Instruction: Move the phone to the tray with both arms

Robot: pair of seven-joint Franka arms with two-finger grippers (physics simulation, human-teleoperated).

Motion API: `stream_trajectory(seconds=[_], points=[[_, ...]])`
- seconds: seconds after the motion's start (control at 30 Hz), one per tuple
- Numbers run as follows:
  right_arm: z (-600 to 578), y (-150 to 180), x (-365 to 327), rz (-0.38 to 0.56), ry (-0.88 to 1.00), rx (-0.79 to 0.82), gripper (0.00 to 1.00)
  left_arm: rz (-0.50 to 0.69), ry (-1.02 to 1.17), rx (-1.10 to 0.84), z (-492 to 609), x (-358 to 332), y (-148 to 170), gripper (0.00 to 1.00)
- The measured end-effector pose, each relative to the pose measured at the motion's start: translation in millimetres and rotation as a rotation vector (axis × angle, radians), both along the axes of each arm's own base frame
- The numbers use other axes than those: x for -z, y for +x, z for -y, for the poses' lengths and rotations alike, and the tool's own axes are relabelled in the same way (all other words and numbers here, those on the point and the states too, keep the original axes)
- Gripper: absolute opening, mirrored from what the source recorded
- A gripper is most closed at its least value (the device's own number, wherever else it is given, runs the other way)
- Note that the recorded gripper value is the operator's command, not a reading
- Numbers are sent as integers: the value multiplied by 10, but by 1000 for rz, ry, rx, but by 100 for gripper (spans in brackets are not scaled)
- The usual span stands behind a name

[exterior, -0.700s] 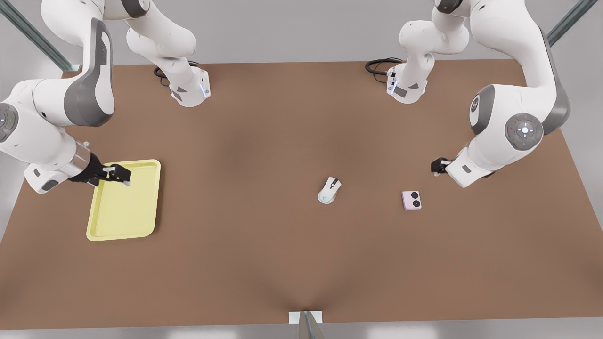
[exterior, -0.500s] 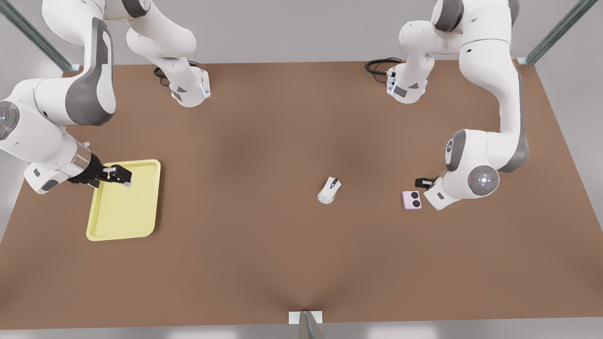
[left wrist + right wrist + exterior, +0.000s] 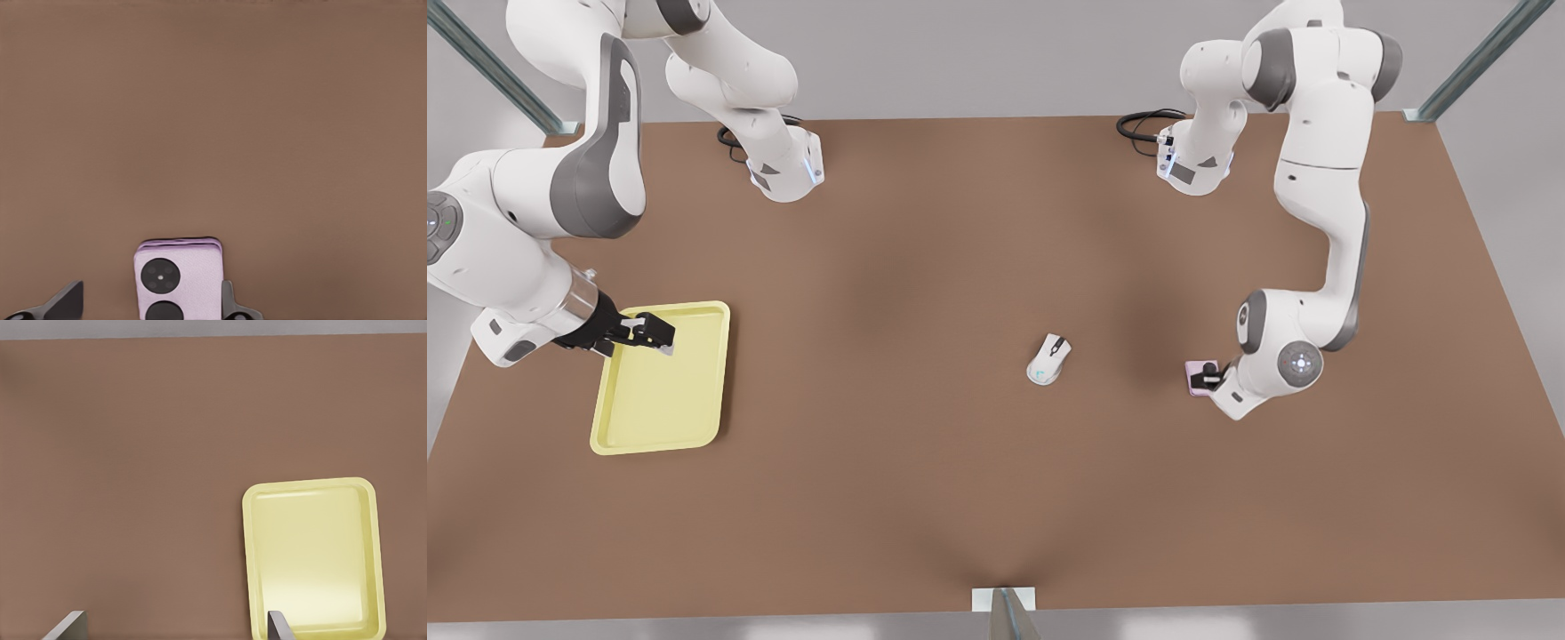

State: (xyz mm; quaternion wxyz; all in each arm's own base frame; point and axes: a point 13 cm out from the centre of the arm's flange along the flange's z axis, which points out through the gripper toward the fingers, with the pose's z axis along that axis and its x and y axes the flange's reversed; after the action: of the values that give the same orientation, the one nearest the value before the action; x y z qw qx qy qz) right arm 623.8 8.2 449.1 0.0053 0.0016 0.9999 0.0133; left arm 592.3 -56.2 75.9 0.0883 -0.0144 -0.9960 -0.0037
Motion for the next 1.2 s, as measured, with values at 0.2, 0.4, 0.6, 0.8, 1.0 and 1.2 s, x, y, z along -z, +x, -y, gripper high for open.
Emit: stream_trajectory(seconds=[0.2, 0.4, 0.6, 0.8, 1.0, 1.2], points=[[5, 2, 4, 0, 0, 1, 100, 15, -3, 5, 84, 115, 2, 100], [6, 3, 7, -1, 0, 2, 100, -1, 3, 4, 78, 127, -181, 100], [13, 3, 8, -1, 1, 3, 100, -23, 6, -3, 68, 269, -274, 100], [15, 5, 17, -2, 1, 3, 100, -30, 7, -10, 68, 389, -289, 100], [21, 6, 20, -3, 1, 5, 100, -33, 7, -14, 73, 466, -298, 100], [22, 7, 24, -3, 1, 5, 100, -22, 11, -18, 74, 454, -247, 64]])
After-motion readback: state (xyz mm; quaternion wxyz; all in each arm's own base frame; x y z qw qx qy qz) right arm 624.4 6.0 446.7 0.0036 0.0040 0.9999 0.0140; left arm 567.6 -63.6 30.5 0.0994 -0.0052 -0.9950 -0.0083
